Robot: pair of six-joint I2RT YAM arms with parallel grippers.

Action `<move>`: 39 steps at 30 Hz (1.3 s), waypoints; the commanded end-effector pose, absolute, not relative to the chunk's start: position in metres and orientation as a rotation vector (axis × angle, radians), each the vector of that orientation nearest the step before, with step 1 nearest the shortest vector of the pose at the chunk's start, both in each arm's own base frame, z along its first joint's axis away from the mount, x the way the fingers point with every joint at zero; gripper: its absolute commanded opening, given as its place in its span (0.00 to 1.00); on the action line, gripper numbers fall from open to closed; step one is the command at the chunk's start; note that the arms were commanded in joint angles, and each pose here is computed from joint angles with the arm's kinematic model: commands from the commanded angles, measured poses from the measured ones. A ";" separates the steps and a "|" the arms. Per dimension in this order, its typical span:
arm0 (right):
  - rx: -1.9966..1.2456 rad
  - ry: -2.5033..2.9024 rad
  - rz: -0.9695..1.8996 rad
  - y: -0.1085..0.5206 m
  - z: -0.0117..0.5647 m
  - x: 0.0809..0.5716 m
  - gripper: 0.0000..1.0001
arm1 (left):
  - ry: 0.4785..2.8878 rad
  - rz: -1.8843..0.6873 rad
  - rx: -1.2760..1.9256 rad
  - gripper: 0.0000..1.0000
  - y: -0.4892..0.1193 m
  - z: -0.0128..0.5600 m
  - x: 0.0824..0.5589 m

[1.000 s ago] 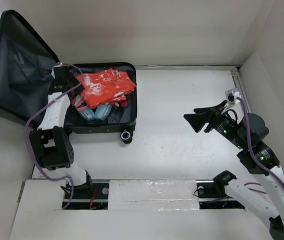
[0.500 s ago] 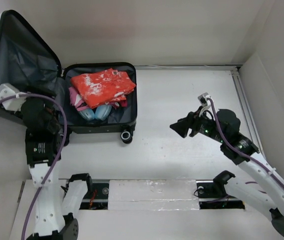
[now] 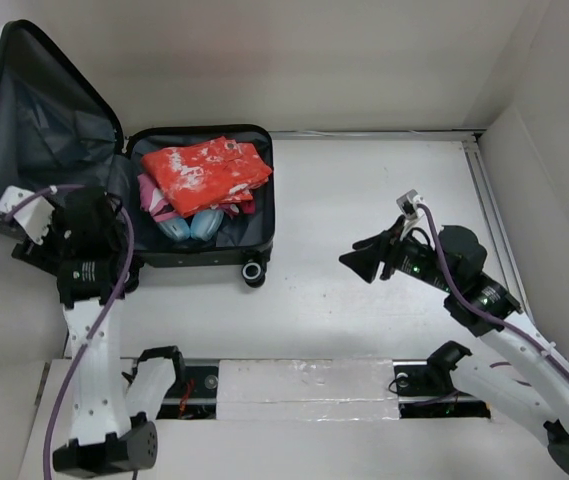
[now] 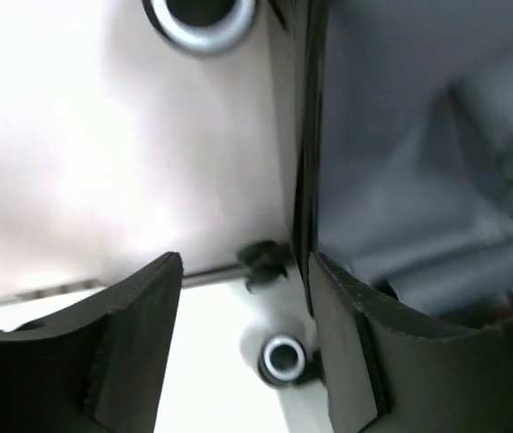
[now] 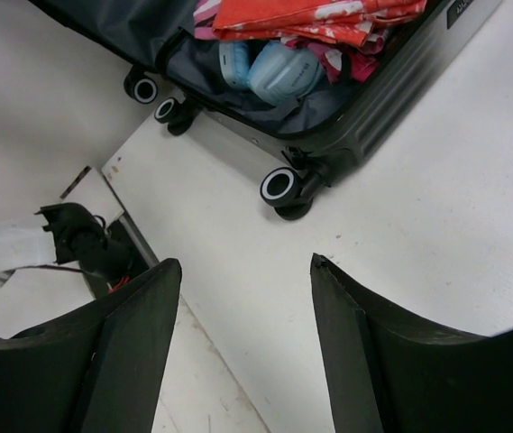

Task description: Pack the luggage

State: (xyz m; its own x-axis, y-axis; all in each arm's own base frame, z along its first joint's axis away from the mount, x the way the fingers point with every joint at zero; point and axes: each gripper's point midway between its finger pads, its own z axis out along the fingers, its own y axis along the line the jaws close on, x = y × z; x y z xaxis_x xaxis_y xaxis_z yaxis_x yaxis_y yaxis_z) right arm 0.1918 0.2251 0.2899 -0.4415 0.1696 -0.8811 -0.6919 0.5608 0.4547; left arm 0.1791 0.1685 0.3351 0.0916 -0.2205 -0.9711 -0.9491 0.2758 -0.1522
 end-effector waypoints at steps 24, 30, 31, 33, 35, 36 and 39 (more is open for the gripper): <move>-0.493 1.762 1.045 0.230 0.276 0.184 0.65 | 1.364 1.253 -1.284 0.33 0.227 0.364 0.222; -0.469 1.785 1.016 0.228 0.266 0.189 0.65 | 1.362 1.266 -1.285 0.33 0.231 0.364 0.235; -0.469 1.785 1.016 0.228 0.266 0.189 0.65 | 1.349 1.256 -1.289 0.31 0.231 0.365 0.237; -0.460 1.805 1.002 0.227 0.259 0.192 0.65 | 1.353 1.287 -1.282 0.21 0.231 0.367 0.233; -0.443 1.818 0.981 0.225 0.257 0.194 0.65 | 1.348 1.298 -1.280 0.08 0.232 0.367 0.233; -0.428 1.819 0.965 0.223 0.256 0.197 0.65 | 1.357 1.305 -1.277 0.00 0.232 0.363 0.233; -0.414 1.830 0.946 0.220 0.254 0.199 0.65 | 1.368 1.225 -1.270 0.00 0.229 0.358 0.235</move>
State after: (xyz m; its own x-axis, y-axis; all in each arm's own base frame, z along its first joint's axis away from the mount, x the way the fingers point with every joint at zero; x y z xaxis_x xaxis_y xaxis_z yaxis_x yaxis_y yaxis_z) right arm 0.1942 0.2223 0.2472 -0.4855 0.1182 -0.8662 -0.6462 0.6189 0.4466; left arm 0.2353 0.2304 0.3514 -0.1393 -0.1312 -0.9815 -0.9884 -0.0426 0.1460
